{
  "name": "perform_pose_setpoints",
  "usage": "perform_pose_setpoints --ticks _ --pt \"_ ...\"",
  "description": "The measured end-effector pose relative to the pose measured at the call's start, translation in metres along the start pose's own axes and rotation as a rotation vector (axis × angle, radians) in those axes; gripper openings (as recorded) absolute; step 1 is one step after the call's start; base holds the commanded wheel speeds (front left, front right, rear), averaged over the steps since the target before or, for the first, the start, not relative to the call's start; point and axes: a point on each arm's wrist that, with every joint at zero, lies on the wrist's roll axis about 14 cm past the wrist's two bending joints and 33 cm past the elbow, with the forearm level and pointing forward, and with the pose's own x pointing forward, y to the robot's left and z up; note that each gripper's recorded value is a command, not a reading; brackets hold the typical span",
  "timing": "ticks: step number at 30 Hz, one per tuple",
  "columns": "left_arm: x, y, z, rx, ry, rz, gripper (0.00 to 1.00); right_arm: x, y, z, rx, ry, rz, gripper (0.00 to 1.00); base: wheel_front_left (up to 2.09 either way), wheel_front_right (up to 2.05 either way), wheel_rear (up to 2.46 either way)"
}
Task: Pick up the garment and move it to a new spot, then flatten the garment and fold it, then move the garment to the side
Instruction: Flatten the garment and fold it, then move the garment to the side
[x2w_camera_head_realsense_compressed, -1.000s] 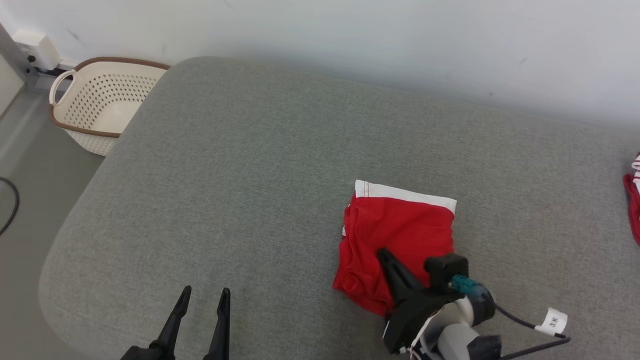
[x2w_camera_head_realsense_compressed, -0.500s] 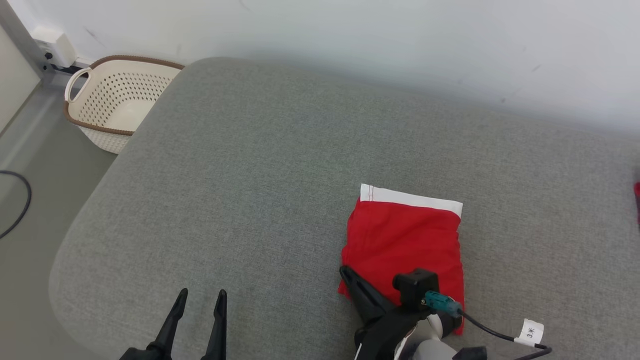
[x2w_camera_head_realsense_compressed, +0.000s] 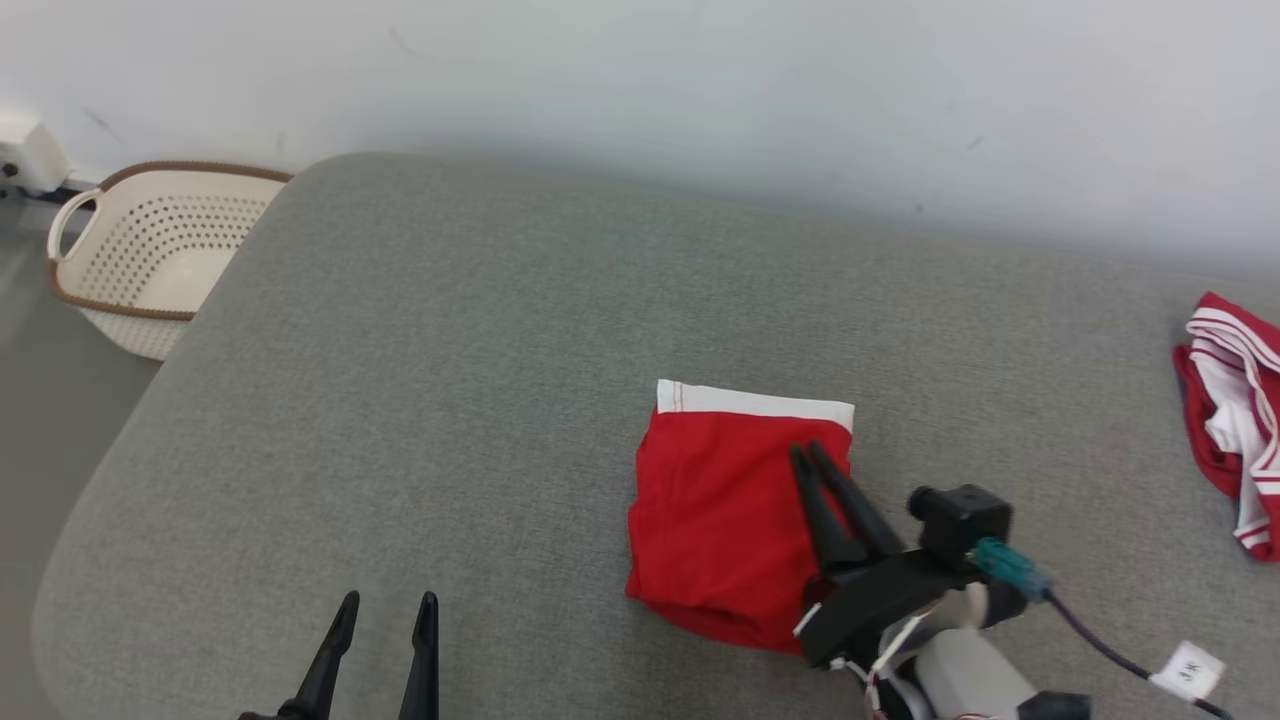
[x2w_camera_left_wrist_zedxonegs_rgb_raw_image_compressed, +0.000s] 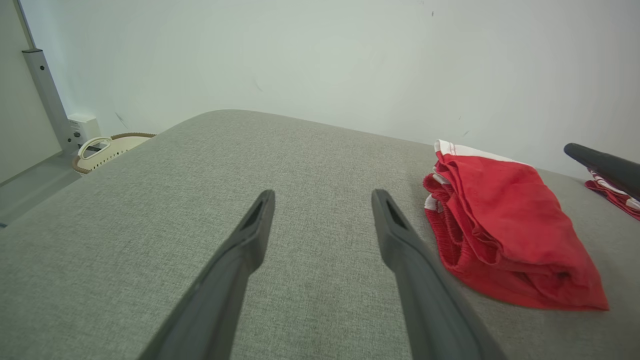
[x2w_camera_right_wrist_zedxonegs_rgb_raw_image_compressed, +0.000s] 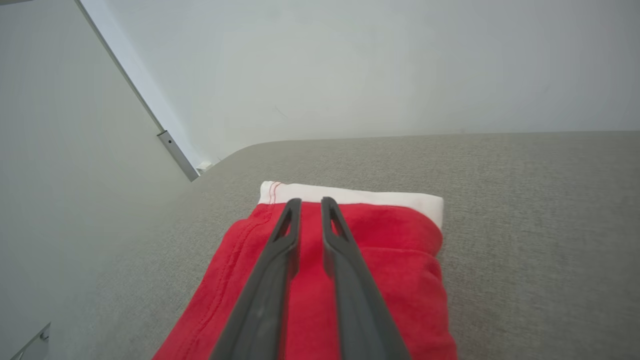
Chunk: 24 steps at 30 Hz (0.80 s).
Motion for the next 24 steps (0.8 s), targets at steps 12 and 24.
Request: perform_pose_setpoints --ticks 12,24 --pt "0.004 -0.014 -0.001 -0.013 -0.002 -0.039 1.00 -0.039 -0.068 0.023 -0.051 -0.068 -0.218 0.43 0.00 0.00 0.00" --pt "0.006 -0.018 -0.005 -0.023 0.011 -0.053 1.00 -0.049 -0.068 -0.028 0.018 0.102 -0.213 1.00 0.00 0.00 0.00"
